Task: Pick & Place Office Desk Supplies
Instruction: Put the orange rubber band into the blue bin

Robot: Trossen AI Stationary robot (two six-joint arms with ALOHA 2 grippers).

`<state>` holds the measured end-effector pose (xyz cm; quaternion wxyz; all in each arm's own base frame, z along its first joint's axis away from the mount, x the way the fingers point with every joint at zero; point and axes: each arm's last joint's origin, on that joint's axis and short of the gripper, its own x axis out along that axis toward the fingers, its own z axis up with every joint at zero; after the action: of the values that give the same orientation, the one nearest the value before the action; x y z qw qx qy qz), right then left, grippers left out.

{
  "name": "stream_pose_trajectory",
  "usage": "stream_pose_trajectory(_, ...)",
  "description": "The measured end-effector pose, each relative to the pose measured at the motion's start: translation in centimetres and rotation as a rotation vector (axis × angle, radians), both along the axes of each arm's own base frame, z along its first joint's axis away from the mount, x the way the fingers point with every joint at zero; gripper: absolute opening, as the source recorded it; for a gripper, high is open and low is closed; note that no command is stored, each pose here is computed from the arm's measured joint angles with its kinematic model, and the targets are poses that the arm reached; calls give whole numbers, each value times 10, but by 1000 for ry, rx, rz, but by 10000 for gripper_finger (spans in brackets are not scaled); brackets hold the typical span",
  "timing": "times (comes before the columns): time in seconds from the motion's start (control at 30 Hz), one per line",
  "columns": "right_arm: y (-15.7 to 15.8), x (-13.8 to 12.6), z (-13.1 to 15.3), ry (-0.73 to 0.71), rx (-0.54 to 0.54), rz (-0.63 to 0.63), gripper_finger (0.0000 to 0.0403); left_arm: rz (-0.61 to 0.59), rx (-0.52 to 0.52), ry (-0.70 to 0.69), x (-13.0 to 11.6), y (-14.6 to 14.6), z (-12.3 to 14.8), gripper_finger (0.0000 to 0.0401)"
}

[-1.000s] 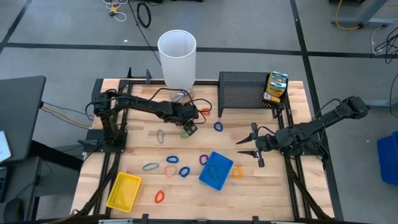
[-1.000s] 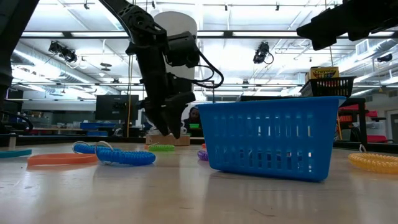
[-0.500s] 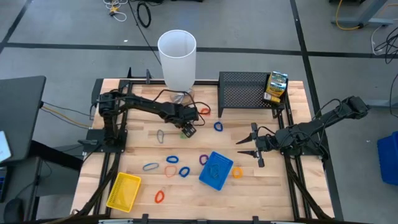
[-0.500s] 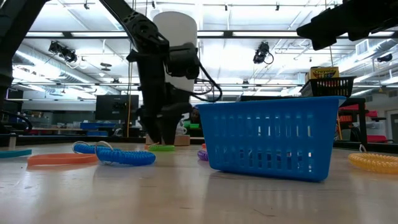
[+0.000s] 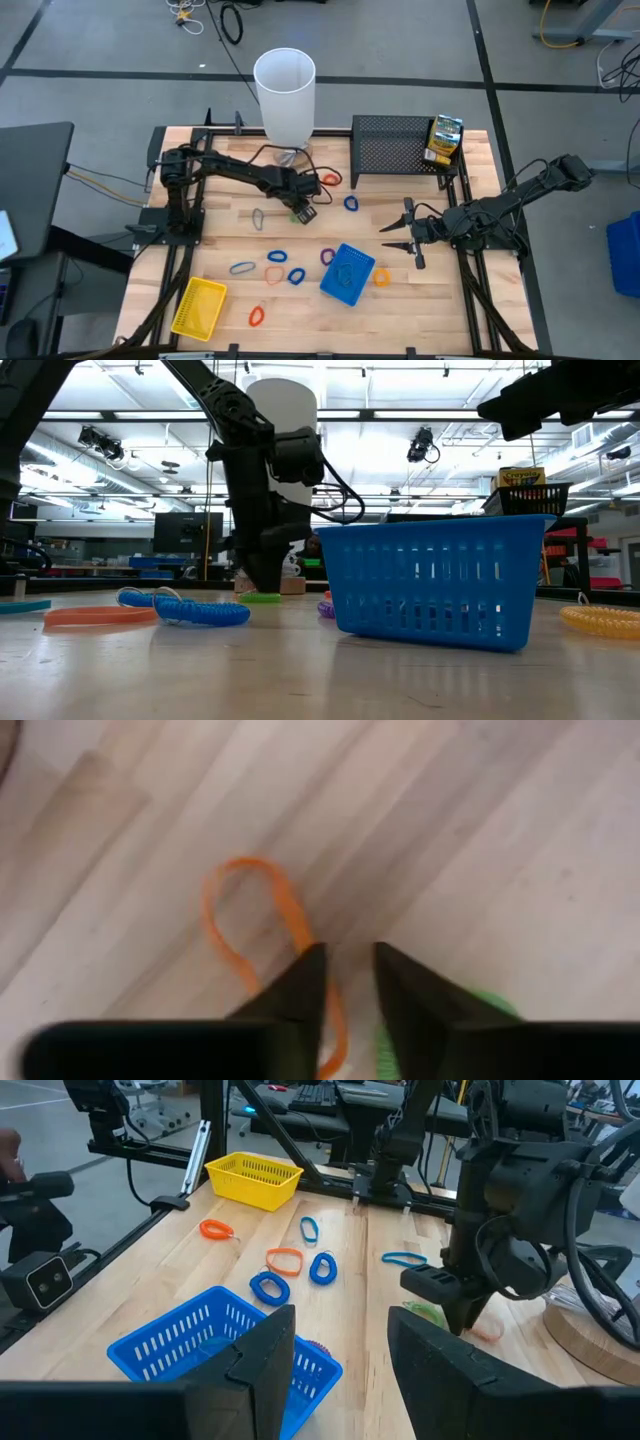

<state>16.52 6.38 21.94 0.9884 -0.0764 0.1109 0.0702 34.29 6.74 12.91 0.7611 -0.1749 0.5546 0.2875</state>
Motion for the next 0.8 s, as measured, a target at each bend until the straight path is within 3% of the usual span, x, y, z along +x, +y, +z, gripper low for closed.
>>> stream_pose_trajectory(0.1,0,0,0,0,4,-1,169,-33,3,1,1,-1,0,18)
stream_pose_trajectory(0.17,0,0,0,0,4,-1,169,-42,12,1,1,-1,0,7)
stream_pose_trajectory(0.37,0,0,0,1,4,-1,169,-131,108,1,11,-20,14,4)
stream_pose_trajectory(0.53,0,0,-2,-1,7,-2,169,-206,189,-31,28,-38,43,3)
stream_pose_trajectory(0.8,-1,-3,-13,2,13,-4,169,-163,256,32,26,-32,48,16)
